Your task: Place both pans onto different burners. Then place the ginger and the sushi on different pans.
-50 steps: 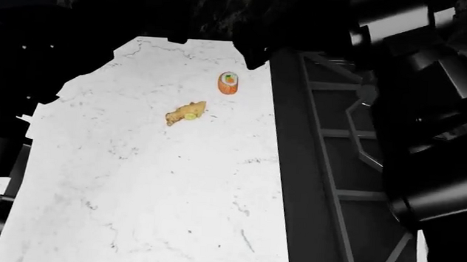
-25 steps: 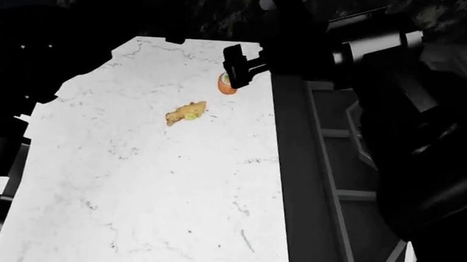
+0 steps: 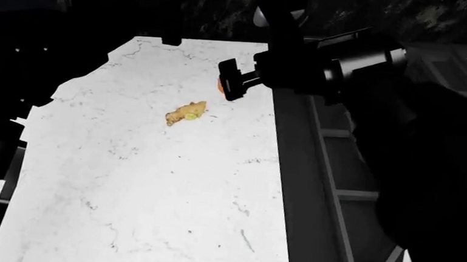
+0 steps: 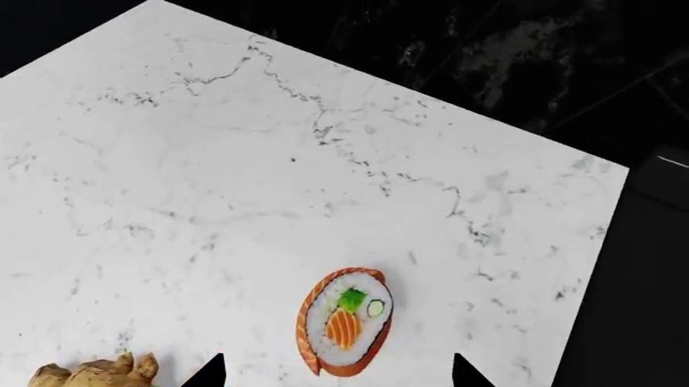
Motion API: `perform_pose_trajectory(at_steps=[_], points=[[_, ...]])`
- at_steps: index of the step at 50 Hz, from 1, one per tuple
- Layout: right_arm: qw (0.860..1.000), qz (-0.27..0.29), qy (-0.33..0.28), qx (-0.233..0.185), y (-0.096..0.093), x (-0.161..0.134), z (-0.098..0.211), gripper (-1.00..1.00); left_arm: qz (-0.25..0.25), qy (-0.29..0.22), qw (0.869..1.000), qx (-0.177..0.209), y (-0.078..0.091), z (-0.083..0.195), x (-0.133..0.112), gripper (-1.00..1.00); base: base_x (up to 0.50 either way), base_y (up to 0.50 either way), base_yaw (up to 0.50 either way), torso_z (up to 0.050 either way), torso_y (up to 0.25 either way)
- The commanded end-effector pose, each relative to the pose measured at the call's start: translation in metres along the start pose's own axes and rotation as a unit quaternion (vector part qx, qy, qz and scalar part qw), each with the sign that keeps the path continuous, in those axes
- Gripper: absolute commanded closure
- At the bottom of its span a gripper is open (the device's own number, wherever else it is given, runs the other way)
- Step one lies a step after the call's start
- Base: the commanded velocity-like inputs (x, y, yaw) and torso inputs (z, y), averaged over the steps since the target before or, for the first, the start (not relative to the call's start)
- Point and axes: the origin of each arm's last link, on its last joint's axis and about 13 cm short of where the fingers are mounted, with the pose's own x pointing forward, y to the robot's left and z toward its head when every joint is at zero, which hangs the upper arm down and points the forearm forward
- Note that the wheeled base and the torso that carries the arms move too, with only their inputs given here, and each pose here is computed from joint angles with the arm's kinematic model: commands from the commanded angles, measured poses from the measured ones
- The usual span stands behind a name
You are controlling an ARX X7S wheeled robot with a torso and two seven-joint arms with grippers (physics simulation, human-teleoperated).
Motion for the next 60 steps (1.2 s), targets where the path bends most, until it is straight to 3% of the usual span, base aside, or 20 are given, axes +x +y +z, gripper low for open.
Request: perform_pose_trajectory(at_steps=[1, 12, 47, 60], points=[[1.000, -0.003, -0.030, 0.002, -0.001, 0.006, -0.005, -1.00, 0.003, 0.001, 1.000, -0.001, 0.001, -0.002, -0.001, -1.00, 0.00, 0.00, 0.00, 0.000, 0.000], [0.998, 0.003, -0.056, 0.006, -0.002, 0.010, -0.006, -1.00, 0.004, 0.003, 1.000, -0.004, 0.004, -0.003, 0.000, -1.00, 0.00, 0.00, 0.00, 0.000, 0.000], [1.000, 0.015, -0.010, 0.021, 0.001, 0.025, -0.038, -1.00, 0.012, 0.014, 1.000, -0.004, 0.008, -0.013, 0.004, -1.00, 0.00, 0.00, 0.00, 0.000, 0.000], [0.999, 0.012, -0.023, 0.027, 0.000, 0.028, -0.042, -1.00, 0.013, 0.021, 1.000, -0.007, 0.011, -0.019, 0.006, -1.00, 0.00, 0.00, 0.00, 0.000, 0.000]])
